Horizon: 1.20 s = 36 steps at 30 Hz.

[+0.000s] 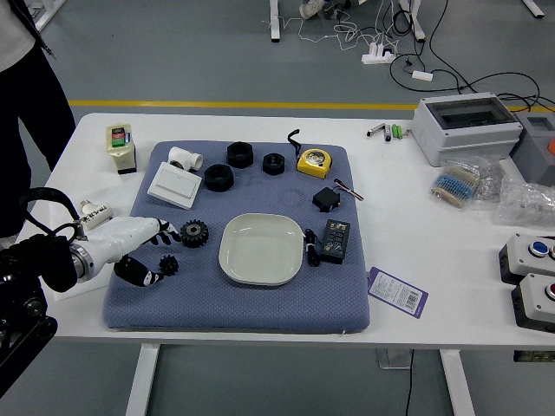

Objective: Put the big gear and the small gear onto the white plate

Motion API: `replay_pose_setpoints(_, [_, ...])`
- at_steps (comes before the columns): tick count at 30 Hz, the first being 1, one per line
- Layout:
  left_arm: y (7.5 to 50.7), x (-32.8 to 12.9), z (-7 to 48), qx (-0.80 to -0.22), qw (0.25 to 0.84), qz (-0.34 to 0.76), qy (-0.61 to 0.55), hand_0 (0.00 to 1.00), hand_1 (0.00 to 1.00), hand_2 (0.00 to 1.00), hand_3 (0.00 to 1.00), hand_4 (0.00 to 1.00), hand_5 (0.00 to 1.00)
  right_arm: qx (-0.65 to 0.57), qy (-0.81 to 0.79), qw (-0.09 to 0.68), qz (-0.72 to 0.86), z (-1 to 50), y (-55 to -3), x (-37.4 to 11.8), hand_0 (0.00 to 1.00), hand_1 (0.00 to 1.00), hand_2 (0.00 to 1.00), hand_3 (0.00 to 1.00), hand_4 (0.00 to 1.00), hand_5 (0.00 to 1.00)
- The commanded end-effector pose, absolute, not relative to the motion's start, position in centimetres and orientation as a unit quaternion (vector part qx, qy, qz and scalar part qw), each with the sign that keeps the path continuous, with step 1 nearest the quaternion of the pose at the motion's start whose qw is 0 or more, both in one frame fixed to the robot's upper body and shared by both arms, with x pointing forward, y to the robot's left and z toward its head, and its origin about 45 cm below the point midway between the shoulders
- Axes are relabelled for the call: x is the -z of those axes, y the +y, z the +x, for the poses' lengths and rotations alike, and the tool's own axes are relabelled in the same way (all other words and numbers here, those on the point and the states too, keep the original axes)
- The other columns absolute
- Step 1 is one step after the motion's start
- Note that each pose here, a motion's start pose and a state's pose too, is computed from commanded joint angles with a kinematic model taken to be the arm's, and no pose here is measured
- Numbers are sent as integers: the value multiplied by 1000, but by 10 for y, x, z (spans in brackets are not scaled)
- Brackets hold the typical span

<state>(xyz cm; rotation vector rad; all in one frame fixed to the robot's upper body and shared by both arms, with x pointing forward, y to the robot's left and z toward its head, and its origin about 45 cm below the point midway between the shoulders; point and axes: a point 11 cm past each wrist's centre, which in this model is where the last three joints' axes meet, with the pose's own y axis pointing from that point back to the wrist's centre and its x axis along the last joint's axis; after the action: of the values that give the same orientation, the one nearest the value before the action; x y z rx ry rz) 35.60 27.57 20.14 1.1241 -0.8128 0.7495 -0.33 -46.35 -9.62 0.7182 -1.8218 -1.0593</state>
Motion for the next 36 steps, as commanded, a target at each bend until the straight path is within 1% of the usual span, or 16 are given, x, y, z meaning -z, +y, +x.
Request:
replay_pose_setpoints(2, [274,-198,356,-337,706,505,-365,631,667,706,713,775,42,426,-734,442,290,-3,-464,96,618,639,737,543,736,700])
replay_pose_setpoints(3, [274,-198,356,-337,706,505,-365,610,640,655,687,715,22,426,-734,443,290,-3,-464,96,619,639,737,543,736,700])
replay_pose_setpoints(8, [272,-187,356,-332,707,509,-361,610,640,655,687,715,22,427,-734,442,289,-4,-463,96,619,639,737,543,736,700])
replay_pose_setpoints(9, [272,-187,356,-331,707,509,-361,506,534,557,601,487,2,427,-734,442,289,-4,-463,96,618,639,737,543,736,699])
replay_pose_setpoints(14, [270,-185,358,-330,704,507,-371,506,534,557,601,487,2,427,-735,441,290,-2,-464,96,618,639,737,543,736,699])
replay_pose_setpoints(15, [270,-186,358,-330,704,507,-373,401,459,481,546,318,2,427,-735,440,290,-1,-464,96,620,639,737,543,736,699])
replay_pose_setpoints(20, [269,-188,361,-328,698,510,-381,401,459,481,546,318,2,426,-735,439,291,1,-464,96,620,639,737,543,736,699])
replay_pose_setpoints(21, [269,-188,362,-328,697,511,-382,307,398,434,490,147,2,426,-735,439,291,1,-464,96,620,639,737,543,737,699])
replay_pose_setpoints(26, [271,-196,363,-331,694,507,-389,307,398,434,490,147,2,426,-736,438,291,2,-464,96,620,639,737,543,737,699])
replay_pose_setpoints(27, [270,-201,364,-335,694,502,-393,294,370,410,474,131,2,426,-736,438,291,2,-464,96,620,639,737,543,736,698])
replay_pose_setpoints(29, [267,-209,365,-340,695,491,-399,294,370,410,474,131,2,426,-736,438,291,2,-464,96,620,639,737,543,736,698])
replay_pose_setpoints(32, [258,-223,365,-350,701,466,-411,294,370,410,474,131,2,426,-736,438,291,2,-464,96,620,639,737,543,736,698])
replay_pose_setpoints(36, [233,-245,364,-361,722,410,-425,291,359,399,466,140,2,426,-736,438,292,3,-463,96,620,639,737,543,737,698])
